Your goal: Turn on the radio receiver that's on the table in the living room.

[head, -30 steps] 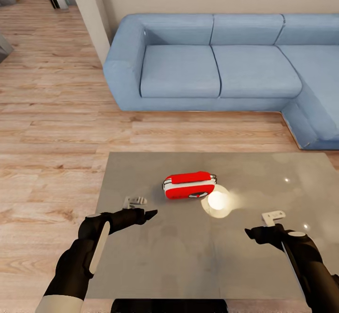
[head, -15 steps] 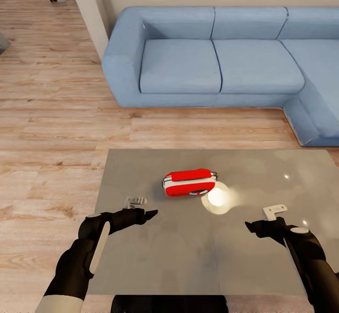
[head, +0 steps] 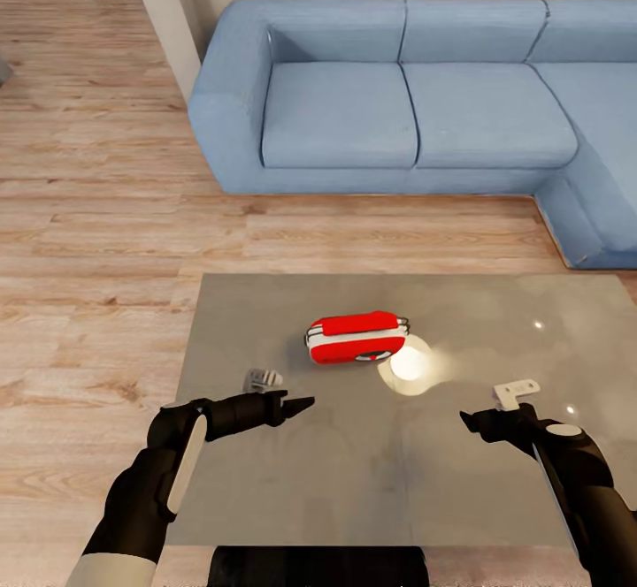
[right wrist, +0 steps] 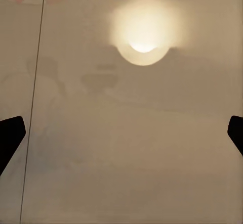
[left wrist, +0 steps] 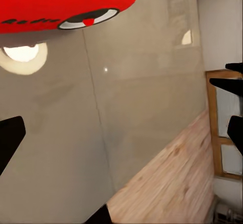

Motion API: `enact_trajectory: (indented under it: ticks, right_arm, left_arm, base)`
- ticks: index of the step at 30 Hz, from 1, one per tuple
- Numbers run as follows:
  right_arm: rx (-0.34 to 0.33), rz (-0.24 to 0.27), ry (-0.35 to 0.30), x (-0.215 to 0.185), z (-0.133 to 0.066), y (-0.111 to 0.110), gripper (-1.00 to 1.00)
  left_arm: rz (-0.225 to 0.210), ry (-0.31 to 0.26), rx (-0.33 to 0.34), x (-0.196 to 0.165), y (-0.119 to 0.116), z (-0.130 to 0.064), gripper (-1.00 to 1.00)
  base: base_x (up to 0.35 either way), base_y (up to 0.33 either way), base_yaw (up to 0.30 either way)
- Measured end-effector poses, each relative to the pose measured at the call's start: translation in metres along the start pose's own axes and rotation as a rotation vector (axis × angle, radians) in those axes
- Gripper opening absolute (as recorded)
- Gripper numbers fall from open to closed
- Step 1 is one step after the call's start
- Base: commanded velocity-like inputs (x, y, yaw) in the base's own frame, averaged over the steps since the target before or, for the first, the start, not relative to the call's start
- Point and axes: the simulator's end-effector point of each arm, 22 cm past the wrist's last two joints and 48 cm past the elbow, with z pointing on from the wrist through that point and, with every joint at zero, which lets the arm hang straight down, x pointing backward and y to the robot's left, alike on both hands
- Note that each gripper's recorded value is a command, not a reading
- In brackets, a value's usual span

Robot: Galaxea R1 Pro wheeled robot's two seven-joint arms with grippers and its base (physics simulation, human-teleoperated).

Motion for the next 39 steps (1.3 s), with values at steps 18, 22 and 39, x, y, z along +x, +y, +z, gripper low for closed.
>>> enact_trajectory:
  ticks: [18, 22, 39]
  right_arm:
    - [0.0, -0.009, 0.028, 0.011, 0.009, 0.0, 1.0]
    - [0.009, -0.016, 0.035, 0.014, 0.01, -0.006, 1.0]
    - [0.044, -0.057, 0.023, 0.007, 0.008, -0.015, 1.0]
  left_arm:
    - [-0.023, 0.023, 0.023, 0.013, 0.004, 0.006, 1.0]
    - [-0.028, 0.029, 0.021, 0.016, 0.006, 0.008, 1.0]
    - [-0.044, 0.042, 0.018, 0.024, 0.012, 0.012, 1.0]
  base:
    - [0.0, 0.0, 0.0]
    - [0.0, 0.0, 0.0]
    - [0.0, 0.0, 0.0]
